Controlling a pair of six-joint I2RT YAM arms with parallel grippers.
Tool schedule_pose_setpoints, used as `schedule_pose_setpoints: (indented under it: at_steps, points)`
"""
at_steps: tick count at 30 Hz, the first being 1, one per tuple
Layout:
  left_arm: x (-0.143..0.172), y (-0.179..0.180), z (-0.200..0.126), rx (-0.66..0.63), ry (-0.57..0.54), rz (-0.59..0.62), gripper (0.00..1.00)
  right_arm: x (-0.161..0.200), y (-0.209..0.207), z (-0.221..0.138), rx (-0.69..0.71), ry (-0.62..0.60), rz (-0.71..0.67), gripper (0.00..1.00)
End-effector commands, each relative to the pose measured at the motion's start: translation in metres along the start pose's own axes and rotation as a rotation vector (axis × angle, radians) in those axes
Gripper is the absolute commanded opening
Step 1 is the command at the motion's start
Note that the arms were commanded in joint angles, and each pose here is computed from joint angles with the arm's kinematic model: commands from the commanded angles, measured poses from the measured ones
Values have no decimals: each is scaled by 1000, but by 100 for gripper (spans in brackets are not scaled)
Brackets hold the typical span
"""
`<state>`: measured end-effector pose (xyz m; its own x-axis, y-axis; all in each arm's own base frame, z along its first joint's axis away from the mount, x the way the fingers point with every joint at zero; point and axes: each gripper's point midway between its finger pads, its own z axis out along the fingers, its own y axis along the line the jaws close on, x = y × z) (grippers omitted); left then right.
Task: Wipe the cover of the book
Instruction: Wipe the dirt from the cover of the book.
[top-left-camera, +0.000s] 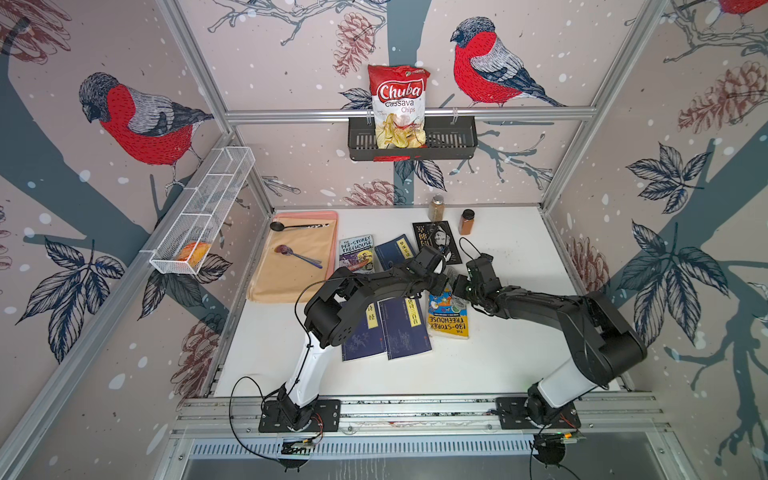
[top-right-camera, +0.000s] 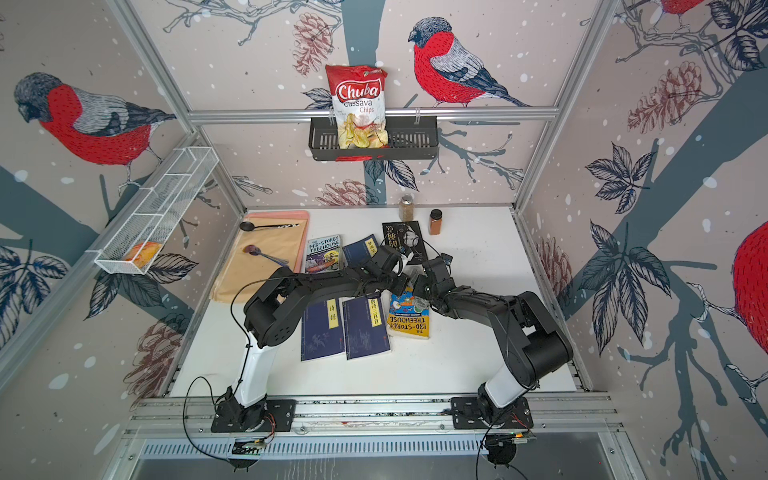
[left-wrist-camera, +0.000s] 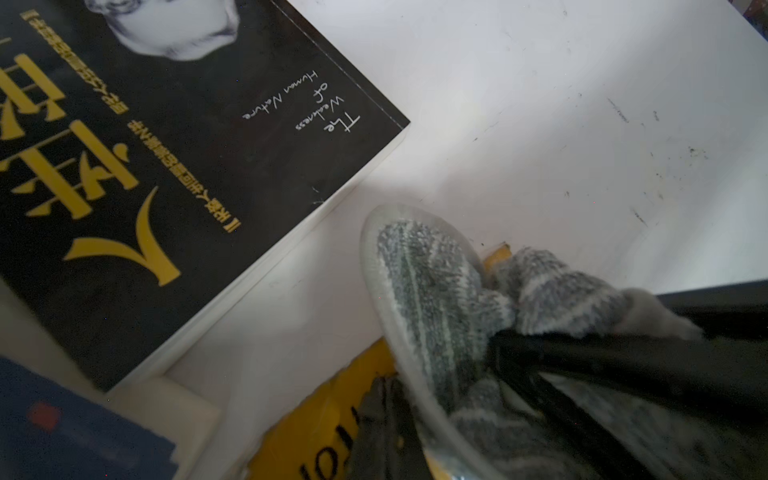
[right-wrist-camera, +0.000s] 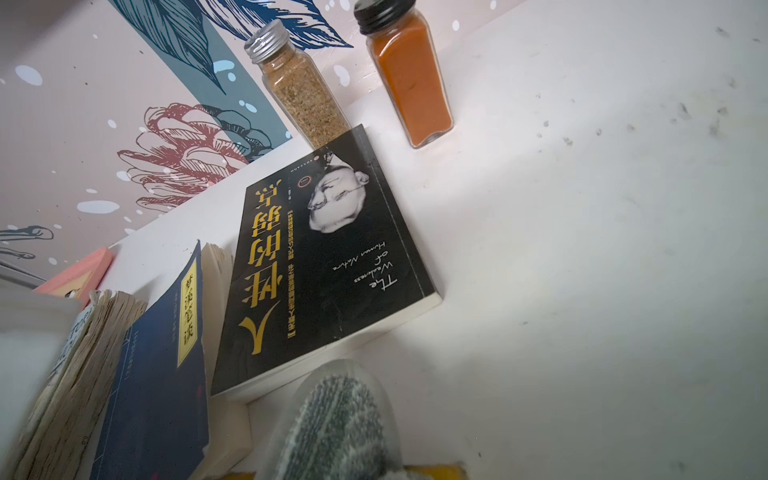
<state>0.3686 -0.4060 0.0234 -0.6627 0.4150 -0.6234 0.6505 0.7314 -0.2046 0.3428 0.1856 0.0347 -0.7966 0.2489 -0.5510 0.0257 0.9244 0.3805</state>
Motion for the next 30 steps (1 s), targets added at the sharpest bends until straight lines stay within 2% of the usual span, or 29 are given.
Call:
schedule_pose_setpoints:
  at_steps: [1,6,9,14,18,23,26,30]
  points:
    - [98,19,4,-71,347,-50,0,66,-29,-10,130,199,-54,2]
    - [99,23,1,-76,348,-62,0,121,-34,-51,181,253,-50,2]
    - [99,23,-1,-71,340,-68,0,136,-39,-69,166,248,8,2]
    - [98,21,0,-55,334,-71,0,113,-41,-64,164,170,11,2]
    - [99,19,1,-39,330,-78,0,79,-50,-38,193,168,7,2]
    - [101,17,1,-30,326,-90,0,47,-42,-5,165,162,-7,2]
    - [98,15,0,-18,316,-91,0,53,-34,4,157,205,-55,2]
    - [99,16,-1,-23,318,-90,0,88,-27,-12,174,254,-120,3]
